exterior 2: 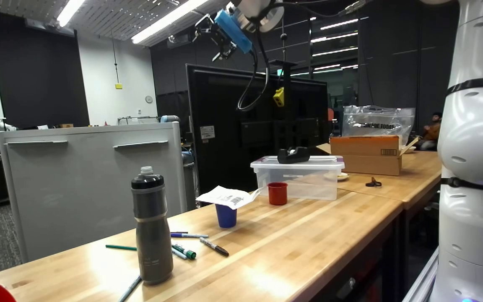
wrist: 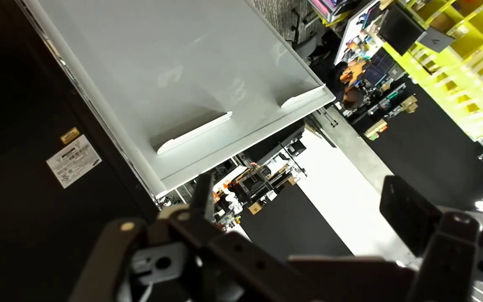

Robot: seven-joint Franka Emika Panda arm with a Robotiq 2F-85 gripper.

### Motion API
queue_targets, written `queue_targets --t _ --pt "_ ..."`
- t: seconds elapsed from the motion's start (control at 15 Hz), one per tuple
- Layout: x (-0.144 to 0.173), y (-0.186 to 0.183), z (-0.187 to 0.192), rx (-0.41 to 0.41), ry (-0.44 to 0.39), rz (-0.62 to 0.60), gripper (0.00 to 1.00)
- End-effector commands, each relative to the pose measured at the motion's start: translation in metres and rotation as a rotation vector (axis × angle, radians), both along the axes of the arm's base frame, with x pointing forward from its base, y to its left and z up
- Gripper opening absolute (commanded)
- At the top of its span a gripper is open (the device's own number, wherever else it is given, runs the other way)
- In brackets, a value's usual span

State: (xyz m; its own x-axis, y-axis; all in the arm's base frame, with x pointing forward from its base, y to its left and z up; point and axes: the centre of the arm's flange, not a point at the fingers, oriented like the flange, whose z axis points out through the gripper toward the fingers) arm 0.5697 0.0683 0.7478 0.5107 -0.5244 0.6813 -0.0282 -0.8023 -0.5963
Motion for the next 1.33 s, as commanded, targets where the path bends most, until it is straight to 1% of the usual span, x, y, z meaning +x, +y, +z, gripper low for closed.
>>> queue_targets --t 0.0,0.07,0.27,0.53,0.73,0.93,1.07,1.27 --pt "0.004 -0.007 -0.006 0.06 -0.005 -0.02 1.0" --pt "0.008 -0.011 -0.012 0.1 0.009 -0.037 1.0" --pt "0.027 -0.033 -0.039 0.244 0.104 -0.111 1.0" --pt "0.052 -0.071 -0.083 0.367 0.209 -0.231 1.0" --pt "0.067 -0.1 -0.113 0.428 0.261 -0.318 1.0" --pt "0.076 -0.127 -0.14 0.467 0.291 -0.409 1.0" --pt "0.083 -0.14 -0.158 0.491 0.318 -0.446 1.0" --pt "0.09 -0.151 -0.181 0.52 0.355 -0.473 1.0"
